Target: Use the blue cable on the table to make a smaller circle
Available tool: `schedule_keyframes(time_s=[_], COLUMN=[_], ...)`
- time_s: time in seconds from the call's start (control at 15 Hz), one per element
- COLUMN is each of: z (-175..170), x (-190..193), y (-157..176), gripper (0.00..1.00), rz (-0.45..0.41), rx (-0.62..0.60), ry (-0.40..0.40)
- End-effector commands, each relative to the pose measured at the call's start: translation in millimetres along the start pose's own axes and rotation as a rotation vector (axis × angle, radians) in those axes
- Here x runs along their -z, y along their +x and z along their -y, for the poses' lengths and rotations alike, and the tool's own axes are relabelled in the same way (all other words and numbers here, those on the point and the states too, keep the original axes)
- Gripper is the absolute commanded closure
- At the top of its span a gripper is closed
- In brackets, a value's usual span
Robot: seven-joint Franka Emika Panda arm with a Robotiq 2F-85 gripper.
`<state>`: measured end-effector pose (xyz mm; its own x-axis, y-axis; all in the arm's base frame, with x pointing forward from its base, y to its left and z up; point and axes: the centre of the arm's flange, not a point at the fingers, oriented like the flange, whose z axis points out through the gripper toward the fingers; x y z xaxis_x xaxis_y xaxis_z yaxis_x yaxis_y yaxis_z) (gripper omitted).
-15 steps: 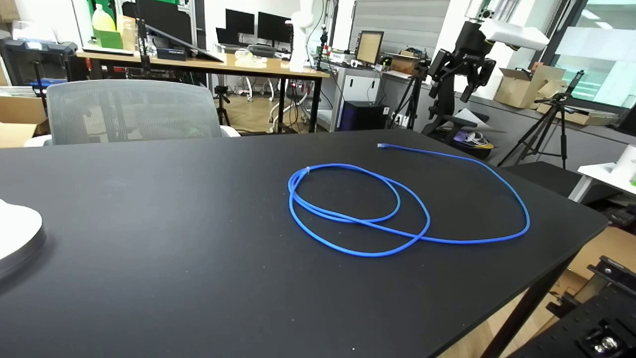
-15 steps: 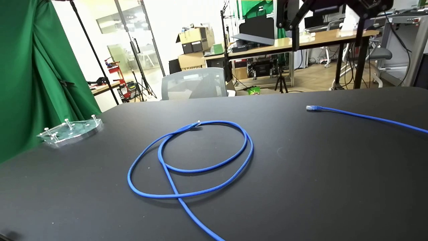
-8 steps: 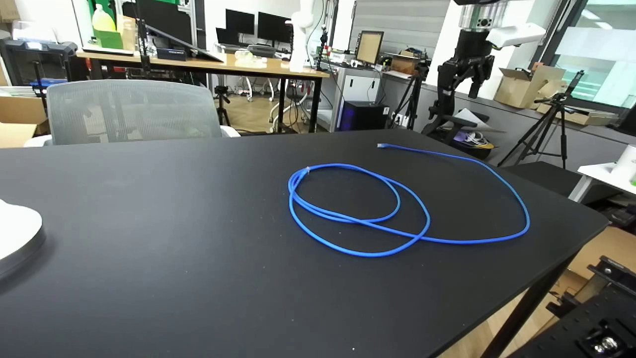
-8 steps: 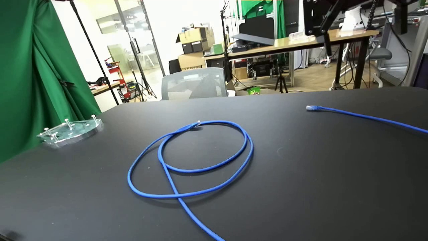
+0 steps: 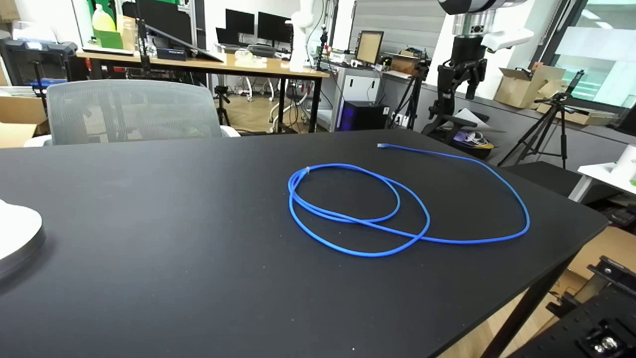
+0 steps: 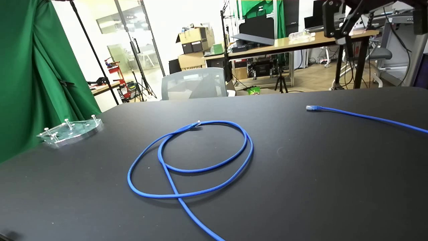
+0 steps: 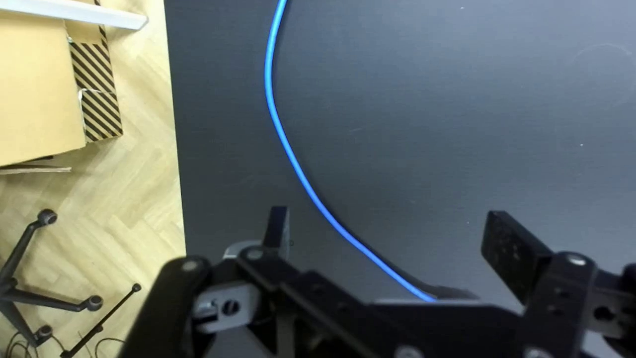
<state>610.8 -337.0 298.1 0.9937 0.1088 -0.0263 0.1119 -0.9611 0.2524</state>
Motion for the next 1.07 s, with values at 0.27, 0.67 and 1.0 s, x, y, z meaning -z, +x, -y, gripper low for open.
schedule_keyframes(time_s=[0.27,0.67,1.0], z=[-37.3,-63.5,-86.5], x=[-30.6,-80.9,-111.7], y=[39.2,42.5,35.6], gripper=[0.0,0.0,0.0], rz=[-0.027,-0.043,0.03], rx=[0.424,0.573,0.407], ry=[-0.057,0.05,0.224])
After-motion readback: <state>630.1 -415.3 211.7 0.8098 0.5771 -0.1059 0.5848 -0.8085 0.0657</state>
